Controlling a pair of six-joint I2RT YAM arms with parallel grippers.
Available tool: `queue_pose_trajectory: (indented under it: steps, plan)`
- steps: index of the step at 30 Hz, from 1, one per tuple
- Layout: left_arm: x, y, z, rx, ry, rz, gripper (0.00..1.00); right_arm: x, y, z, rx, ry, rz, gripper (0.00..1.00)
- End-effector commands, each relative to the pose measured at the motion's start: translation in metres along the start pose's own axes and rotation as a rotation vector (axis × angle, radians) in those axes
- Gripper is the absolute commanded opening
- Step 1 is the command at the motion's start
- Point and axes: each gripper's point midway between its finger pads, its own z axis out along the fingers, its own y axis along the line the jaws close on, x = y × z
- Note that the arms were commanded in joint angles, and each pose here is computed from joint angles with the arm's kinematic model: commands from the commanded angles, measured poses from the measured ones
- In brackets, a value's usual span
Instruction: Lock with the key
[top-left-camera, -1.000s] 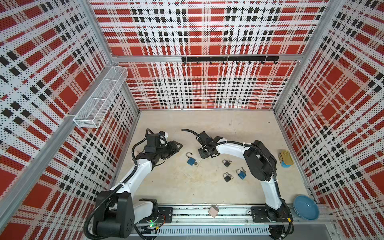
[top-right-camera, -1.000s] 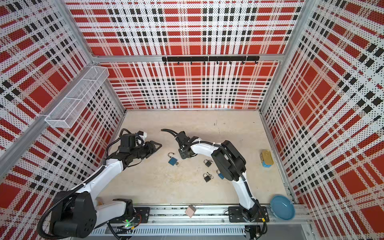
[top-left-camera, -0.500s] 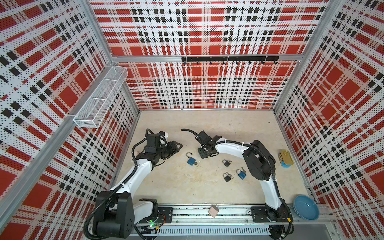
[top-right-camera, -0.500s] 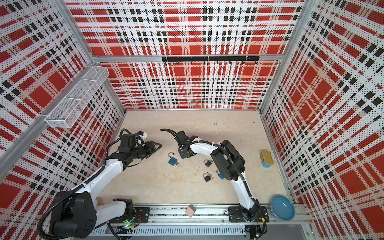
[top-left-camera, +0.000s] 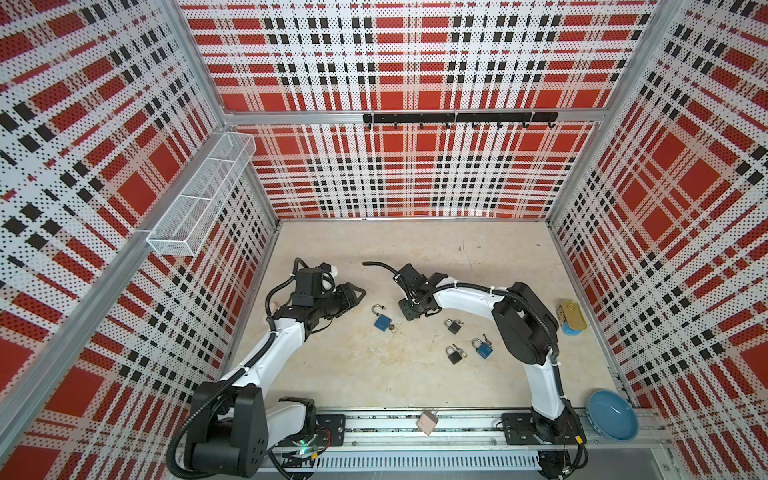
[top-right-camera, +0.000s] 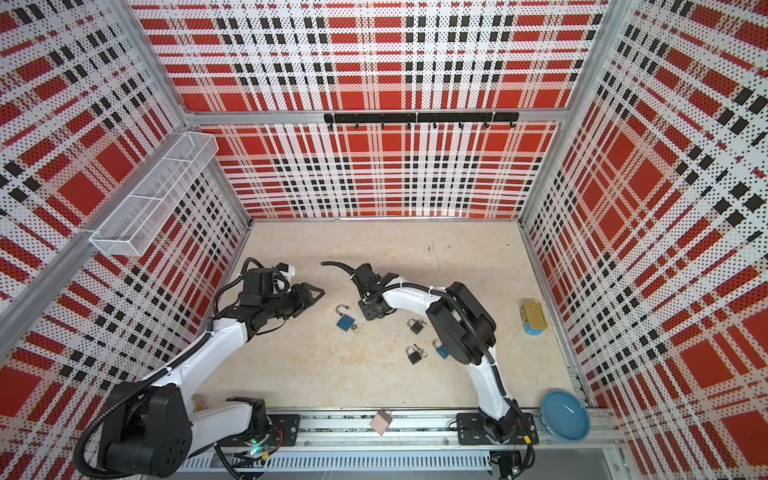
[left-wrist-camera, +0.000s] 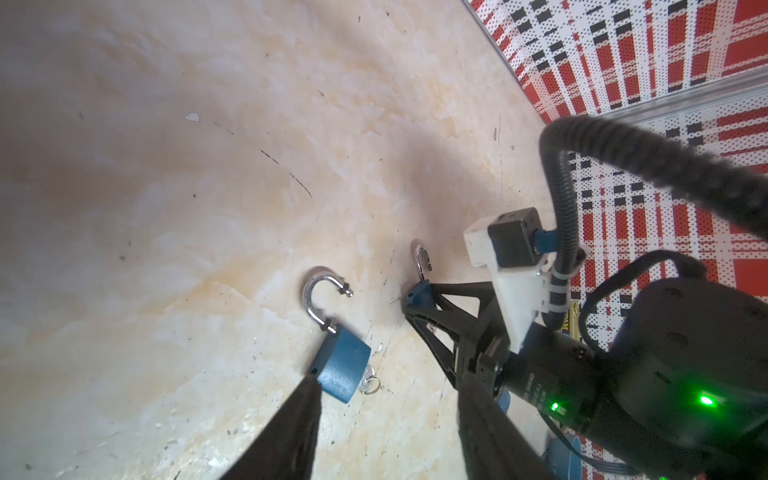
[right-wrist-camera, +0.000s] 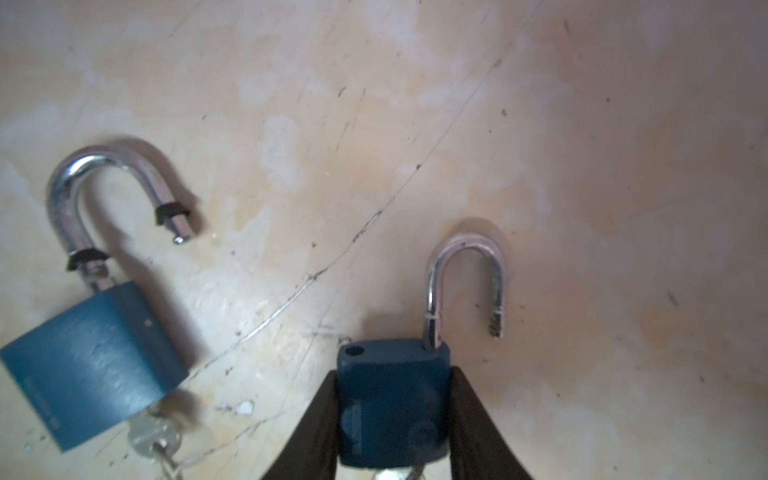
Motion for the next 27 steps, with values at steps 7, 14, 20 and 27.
queue_pose_trajectory:
  steps: [7, 14, 20, 27]
  plan:
    - [0.011, -0.019, 0.017, -0.009, 0.027, 0.068, 0.54, -0.007, 0.015, -0.071, -0.101, -0.118, -0.085, 0.26]
    - [0.019, -0.034, 0.035, 0.057, 0.065, 0.061, 0.53, 0.004, 0.025, -0.108, -0.153, -0.164, -0.162, 0.26]
    - [0.033, -0.071, 0.048, 0.163, 0.115, 0.116, 0.53, 0.013, 0.032, -0.126, -0.181, -0.171, -0.195, 0.25]
    - [0.034, -0.095, 0.056, 0.244, 0.143, 0.128, 0.53, 0.017, 0.041, -0.132, -0.179, -0.174, -0.222, 0.24]
